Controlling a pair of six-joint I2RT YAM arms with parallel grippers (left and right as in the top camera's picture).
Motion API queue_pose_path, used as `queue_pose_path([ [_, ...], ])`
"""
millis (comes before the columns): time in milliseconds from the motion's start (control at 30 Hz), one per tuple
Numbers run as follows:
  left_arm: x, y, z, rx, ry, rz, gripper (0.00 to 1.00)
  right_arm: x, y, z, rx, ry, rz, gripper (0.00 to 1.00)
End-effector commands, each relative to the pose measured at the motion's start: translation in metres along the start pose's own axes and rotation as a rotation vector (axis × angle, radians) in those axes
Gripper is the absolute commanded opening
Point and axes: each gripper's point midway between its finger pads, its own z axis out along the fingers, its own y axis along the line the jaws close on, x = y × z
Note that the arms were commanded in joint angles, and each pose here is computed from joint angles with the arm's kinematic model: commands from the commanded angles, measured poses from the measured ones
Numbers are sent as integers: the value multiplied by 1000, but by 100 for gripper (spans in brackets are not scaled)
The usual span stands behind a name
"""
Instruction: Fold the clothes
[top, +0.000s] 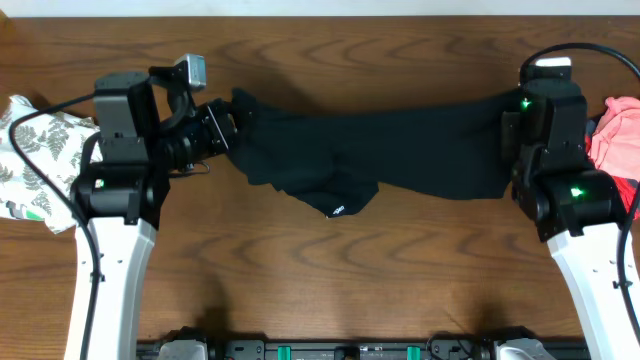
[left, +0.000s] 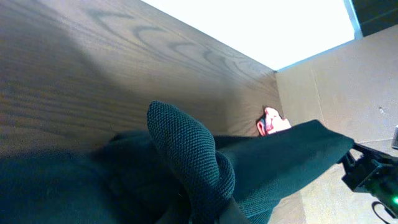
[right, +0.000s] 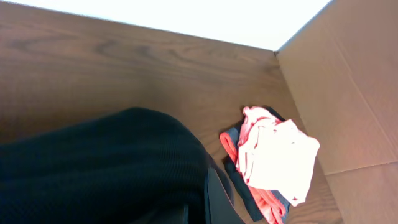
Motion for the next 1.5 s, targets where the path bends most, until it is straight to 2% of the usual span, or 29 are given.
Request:
queue_pose_path([
  [0, -19, 13, -3, -105, -75, 44, 6, 5, 4, 14, -8, 40, -44, 1],
  [133, -35, 39, 17, -176, -101, 68, 6, 15, 28, 45, -47, 98, -93, 1],
  [267, -69, 55, 53, -149, -173, 122, 6, 6, 35, 85, -1, 69, -59, 1],
  [333, -91, 58, 74, -106, -240, 163, 6, -11, 15, 102, 125, -2, 65, 1],
  [433, -124, 54, 89, -29, -363, 182, 6, -44, -18, 102, 243, -136, 203, 1],
  [533, -168, 24, 74, 117, -569, 229, 6, -84, -64, 84, 344, -239, 310, 1],
  [600, -184, 0, 57, 196, -667, 281, 6, -97, -83, 75, 374, -260, 350, 1],
  [667, -187, -19, 44, 264, -703, 303, 6, -104, -100, 68, 391, -258, 389, 1],
  [767, -168, -27, 51, 314, -583, 313, 6, -97, -99, 71, 359, -205, 365, 1],
  [833, -140, -19, 67, 326, -415, 257, 6, -78, -90, 77, 328, -119, 312, 1],
  [900, -103, -1, 85, 310, -213, 132, 6, -47, -71, 83, 244, 18, 231, 1],
  [1000, -42, 41, 101, 178, 45, -95, 6, 7, -38, 81, 85, 241, 128, 1],
  [1133, 34, 81, 93, 5, 302, -184, 6, 80, -3, 60, -73, 535, 115, 2],
  [1233, 70, 101, 81, -116, 417, -245, 6, 122, 6, 45, -113, 696, 77, 18],
  [1300, 82, 109, 74, -165, 460, -245, 6, 140, 7, 36, -116, 768, 49, 37],
  [1333, 85, 111, 72, -179, 472, -242, 10, 147, 7, 34, -117, 792, 40, 47],
  [1367, 87, 112, 71, -182, 480, -239, 21, 150, 8, 32, -117, 805, 35, 51],
  [1467, 89, 112, 71, -183, 486, -240, 45, 155, 8, 28, -121, 826, 28, 55],
])
